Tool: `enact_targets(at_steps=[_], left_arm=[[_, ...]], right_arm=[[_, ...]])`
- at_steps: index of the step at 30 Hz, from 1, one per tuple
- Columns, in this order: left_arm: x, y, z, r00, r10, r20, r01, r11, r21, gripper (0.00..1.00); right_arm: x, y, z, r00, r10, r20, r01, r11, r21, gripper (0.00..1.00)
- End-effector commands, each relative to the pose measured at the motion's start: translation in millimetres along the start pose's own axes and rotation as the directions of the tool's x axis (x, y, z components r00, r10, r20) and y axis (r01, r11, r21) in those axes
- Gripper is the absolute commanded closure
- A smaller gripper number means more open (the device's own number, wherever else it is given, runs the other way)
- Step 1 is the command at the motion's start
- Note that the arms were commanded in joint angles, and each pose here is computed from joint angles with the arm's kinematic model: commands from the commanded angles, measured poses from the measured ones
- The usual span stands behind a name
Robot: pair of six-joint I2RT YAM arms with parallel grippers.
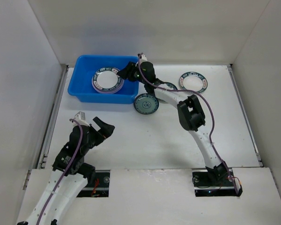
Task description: Place the plates into the plastic bin on the countertop
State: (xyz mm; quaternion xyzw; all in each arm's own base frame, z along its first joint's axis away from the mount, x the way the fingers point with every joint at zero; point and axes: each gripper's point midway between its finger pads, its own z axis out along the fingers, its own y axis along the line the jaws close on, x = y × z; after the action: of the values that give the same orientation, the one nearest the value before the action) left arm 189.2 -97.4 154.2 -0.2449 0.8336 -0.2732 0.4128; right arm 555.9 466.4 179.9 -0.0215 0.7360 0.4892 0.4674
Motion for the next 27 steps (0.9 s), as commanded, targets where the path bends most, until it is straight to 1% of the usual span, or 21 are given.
enact_targets(at_steps=[1, 3, 5, 7, 9, 11, 14, 16, 18, 19, 20, 23, 25, 27], left_arm=[[7, 2, -1, 0.999, -0.043, -0.026, 0.043, 0.999, -0.014, 0.00], [8, 1, -1, 0.999, -0.041, -0.032, 0.040, 0.999, -0.014, 0.00], [7, -1, -1, 0.999, -0.038, -0.035, 0.038, 0.999, -0.011, 0.00], [6, -2, -1, 0.999, -0.038, -0.035, 0.038, 0.999, -0.017, 0.00], [7, -2, 1, 0.998, -0.037, -0.044, 0.035, 0.999, -0.027, 0.00], [7, -3, 3, 0.998, -0.035, -0.048, 0.033, 0.999, -0.028, 0.00], [9, -2, 8, 0.998, -0.031, -0.054, 0.029, 0.999, -0.035, 0.00], [11, 0, 12, 0.998, -0.029, -0.061, 0.027, 0.999, -0.043, 0.00], [13, 1, 17, 0.997, -0.030, -0.067, 0.027, 0.999, -0.047, 0.00], [14, 0, 19, 0.997, -0.031, -0.068, 0.027, 0.999, -0.047, 0.00], [14, 0, 20, 0.997, -0.032, -0.070, 0.029, 0.999, -0.046, 0.00], [17, 2, 26, 0.996, -0.036, -0.077, 0.031, 0.998, -0.061, 0.00], [17, 2, 29, 0.996, -0.037, -0.080, 0.032, 0.997, -0.065, 0.00], [17, 2, 32, 0.996, -0.042, -0.079, 0.036, 0.997, -0.065, 0.00]], right_arm=[[-66, 73, -29, 0.985, -0.097, 0.141, 0.111, 0.989, -0.097, 0.39], [-81, 87, -48, 0.980, -0.111, 0.168, 0.126, 0.988, -0.084, 0.37], [-98, 91, -72, 0.972, -0.117, 0.204, 0.129, 0.991, -0.045, 0.33], [-119, 84, -103, 0.960, -0.128, 0.248, 0.127, 0.992, 0.021, 0.32], [-135, 67, -139, 0.949, -0.134, 0.286, 0.107, 0.988, 0.108, 0.29], [-145, 45, -178, 0.940, -0.140, 0.312, 0.081, 0.978, 0.193, 0.29], [-147, -3, -243, 0.935, -0.136, 0.327, 0.021, 0.943, 0.332, 0.29], [-143, -35, -284, 0.933, -0.137, 0.332, -0.016, 0.908, 0.419, 0.29], [-136, -73, -328, 0.930, -0.129, 0.344, -0.070, 0.856, 0.512, 0.29], [-133, -84, -341, 0.930, -0.124, 0.347, -0.088, 0.840, 0.535, 0.30], [-129, -104, -364, 0.925, -0.111, 0.362, -0.127, 0.810, 0.573, 0.30], [-119, -146, -405, 0.918, -0.063, 0.391, -0.218, 0.743, 0.632, 0.32], [-111, -171, -423, 0.915, -0.008, 0.404, -0.278, 0.712, 0.644, 0.32], [-108, -189, -431, 0.898, 0.043, 0.438, -0.346, 0.683, 0.643, 0.33]])
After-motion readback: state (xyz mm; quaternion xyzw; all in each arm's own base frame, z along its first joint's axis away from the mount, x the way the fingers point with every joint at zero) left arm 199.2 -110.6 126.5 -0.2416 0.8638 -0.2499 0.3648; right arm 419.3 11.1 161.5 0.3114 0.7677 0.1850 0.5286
